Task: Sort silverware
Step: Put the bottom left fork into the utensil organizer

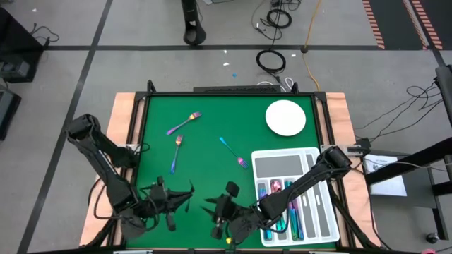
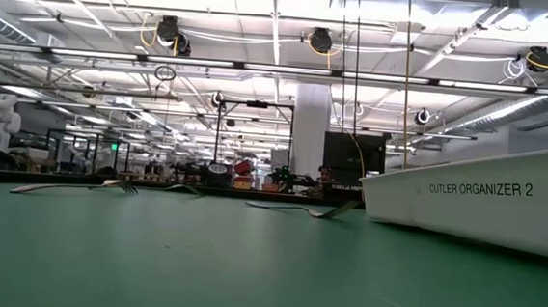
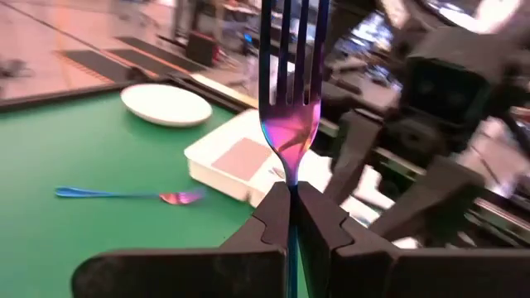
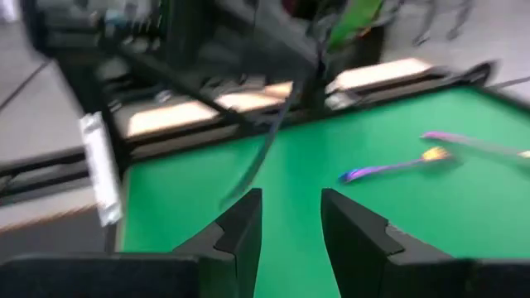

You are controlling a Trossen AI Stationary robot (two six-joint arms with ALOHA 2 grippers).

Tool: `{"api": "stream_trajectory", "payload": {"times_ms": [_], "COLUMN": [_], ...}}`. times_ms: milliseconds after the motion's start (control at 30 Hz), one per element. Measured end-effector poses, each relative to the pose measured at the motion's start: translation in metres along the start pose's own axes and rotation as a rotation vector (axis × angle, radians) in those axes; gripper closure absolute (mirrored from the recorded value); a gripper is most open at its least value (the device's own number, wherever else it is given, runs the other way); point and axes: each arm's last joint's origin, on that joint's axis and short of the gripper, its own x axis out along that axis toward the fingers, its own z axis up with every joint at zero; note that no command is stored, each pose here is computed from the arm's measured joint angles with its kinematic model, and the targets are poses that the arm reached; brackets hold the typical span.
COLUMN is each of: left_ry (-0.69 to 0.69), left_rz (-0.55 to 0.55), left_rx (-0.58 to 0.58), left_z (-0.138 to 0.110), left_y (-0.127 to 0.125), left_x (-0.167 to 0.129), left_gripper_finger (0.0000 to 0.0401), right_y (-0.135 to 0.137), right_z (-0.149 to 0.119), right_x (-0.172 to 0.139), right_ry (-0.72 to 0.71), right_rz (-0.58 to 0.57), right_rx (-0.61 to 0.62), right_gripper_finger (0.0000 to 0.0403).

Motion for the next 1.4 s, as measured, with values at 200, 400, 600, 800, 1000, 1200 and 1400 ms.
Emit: {"api": "stream_trajectory", "payload": {"times_ms": [200,400,600,800,1000,1200,1400], "left_ry": [-0.047,-0.06,-0.073,-0.079,-0.078,-0.095,-0.1], "left_rz": [0.079,0.113,0.129,0.139,0.138,0.121,0.118], "left_rx": [-0.019,-0.028,-0.051,-0.065,-0.057,-0.041,-0.024], "left_z": [-0.008,-0.009,-0.006,-0.004,-0.004,0.001,0.003], "left_y": [0.0,0.003,0.004,0.006,0.005,0.001,0.0], "left_x": [0.023,0.035,0.041,0.046,0.046,0.046,0.046], "left_gripper_finger": [0.039,0.0389,0.0389,0.0388,0.0388,0.0388,0.0388], "right_y": [-0.004,-0.01,-0.012,-0.016,-0.018,-0.026,-0.028], "right_z": [0.004,0.006,0.004,-0.002,0.001,0.004,0.005], "right_x": [0.001,0.006,0.012,0.023,0.028,0.036,0.039], "right_ry": [-0.075,-0.093,-0.091,-0.094,-0.108,-0.09,-0.089], "right_rz": [-0.12,-0.167,-0.173,-0.185,-0.19,-0.168,-0.171], "right_rx": [0.018,0.045,0.046,0.052,0.049,0.072,0.08], "right_gripper_finger": [0.0287,0.0287,0.0287,0.0287,0.0287,0.0288,0.0327]}}
